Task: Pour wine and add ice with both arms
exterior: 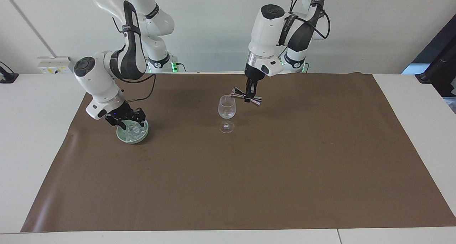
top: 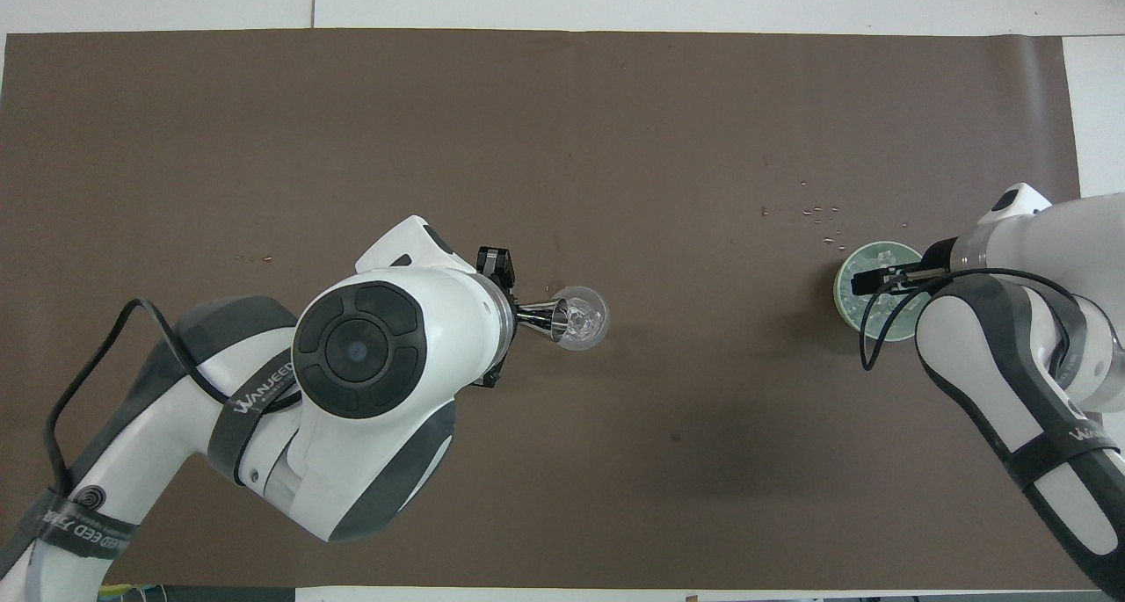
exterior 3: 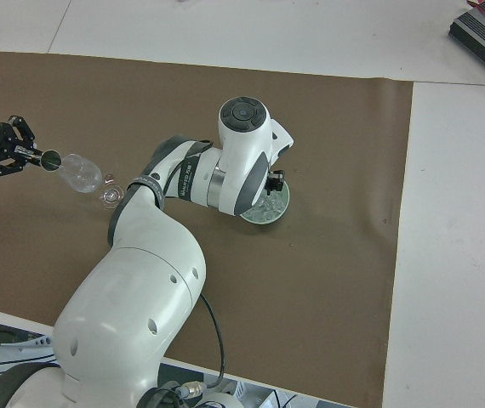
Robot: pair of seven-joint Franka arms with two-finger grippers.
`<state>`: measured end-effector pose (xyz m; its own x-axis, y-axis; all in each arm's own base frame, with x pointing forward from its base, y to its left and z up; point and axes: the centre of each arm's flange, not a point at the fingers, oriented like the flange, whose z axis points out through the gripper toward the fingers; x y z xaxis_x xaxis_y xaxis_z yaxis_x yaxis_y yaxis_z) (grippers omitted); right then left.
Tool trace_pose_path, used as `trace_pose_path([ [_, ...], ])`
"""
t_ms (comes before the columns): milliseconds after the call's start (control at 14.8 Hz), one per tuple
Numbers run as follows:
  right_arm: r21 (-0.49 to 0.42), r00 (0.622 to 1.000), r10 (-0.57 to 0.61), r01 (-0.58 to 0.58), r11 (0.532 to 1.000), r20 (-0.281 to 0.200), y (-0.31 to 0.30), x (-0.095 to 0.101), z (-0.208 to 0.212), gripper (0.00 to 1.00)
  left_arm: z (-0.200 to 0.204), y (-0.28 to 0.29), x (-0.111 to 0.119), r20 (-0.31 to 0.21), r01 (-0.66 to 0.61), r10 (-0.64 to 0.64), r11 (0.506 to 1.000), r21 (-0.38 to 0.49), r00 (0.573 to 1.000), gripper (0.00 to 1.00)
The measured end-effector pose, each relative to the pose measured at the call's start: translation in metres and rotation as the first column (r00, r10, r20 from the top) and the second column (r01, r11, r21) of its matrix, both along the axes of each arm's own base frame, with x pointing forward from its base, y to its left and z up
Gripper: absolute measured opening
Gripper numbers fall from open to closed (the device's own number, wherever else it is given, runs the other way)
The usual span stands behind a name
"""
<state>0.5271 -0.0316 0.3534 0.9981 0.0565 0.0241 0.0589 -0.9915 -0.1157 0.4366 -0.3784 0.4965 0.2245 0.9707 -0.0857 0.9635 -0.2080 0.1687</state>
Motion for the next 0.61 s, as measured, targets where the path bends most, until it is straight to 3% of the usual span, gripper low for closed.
trace_pose_path([
  [203, 0.001, 1.000, -0.010, 0.010, 1.000, -0.009, -0.001, -0.004, -0.006, 0.77, -0.003, -0.007, 0.002, 0.020, 0.026, -0.027, 0.998, 0.056, 0.999, 0.22],
  [406, 0.004, 1.000, -0.024, 0.024, 1.000, -0.017, -0.007, -0.006, -0.010, 0.70, -0.003, -0.014, -0.005, 0.041, 0.059, -0.063, 0.993, 0.103, 0.997, 0.22],
  [609, 0.007, 0.999, -0.037, 0.037, 0.999, -0.026, -0.011, -0.006, -0.017, 0.69, -0.003, -0.024, -0.014, 0.081, 0.074, -0.087, 0.985, 0.155, 0.993, 0.22],
])
